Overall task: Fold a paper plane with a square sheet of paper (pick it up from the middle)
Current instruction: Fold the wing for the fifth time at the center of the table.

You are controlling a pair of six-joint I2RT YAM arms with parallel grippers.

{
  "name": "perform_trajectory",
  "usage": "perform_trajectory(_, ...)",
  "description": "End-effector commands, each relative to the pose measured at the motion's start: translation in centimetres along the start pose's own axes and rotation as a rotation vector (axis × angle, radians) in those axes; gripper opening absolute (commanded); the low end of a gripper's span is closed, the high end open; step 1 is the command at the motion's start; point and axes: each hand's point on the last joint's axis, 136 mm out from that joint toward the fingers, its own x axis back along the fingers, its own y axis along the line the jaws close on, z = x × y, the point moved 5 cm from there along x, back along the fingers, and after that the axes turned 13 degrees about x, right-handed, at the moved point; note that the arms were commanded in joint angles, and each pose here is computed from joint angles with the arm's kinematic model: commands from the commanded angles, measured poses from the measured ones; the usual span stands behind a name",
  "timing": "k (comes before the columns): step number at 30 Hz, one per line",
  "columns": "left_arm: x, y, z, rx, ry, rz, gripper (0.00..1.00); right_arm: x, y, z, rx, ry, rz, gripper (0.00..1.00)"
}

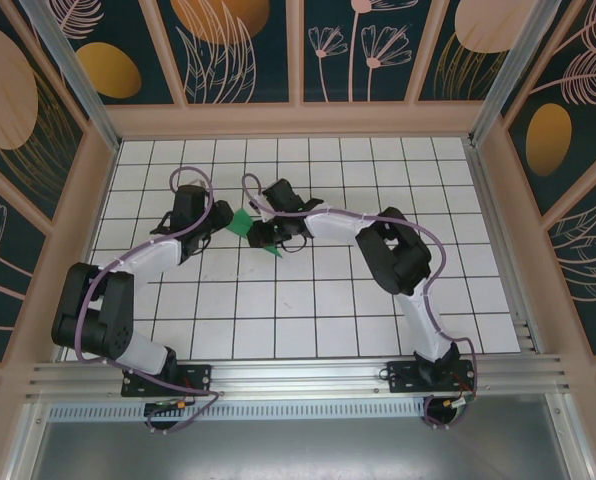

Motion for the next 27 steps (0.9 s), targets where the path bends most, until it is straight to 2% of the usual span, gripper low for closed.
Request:
perform_trajectory(1,-0.2,-0.8,0.9,0.001,0.050,0.089,0.36,-0.2,-1.6,0.1,-0.032,0.020,0.045,0.17)
perform_trajectory(9,-1.1,-0.6,2.5,-0.003,0.127,0.150,0.34,-0.6,-3.3,0.6,-0.089,0.030,0.060,0.17)
perform_trajectory(19,-2.7,0.0,4.6,0.030,0.229,0.206,0.28,-0.2,-2.7,-0.1,-0.087,0.020,0.014,0.18)
perform_trajectory(27,-4.8,1.5,6.1,0.066,0.297,0.163,0.24,0.0,-2.5,-0.3,-0.088,0.012,0.001,0.18)
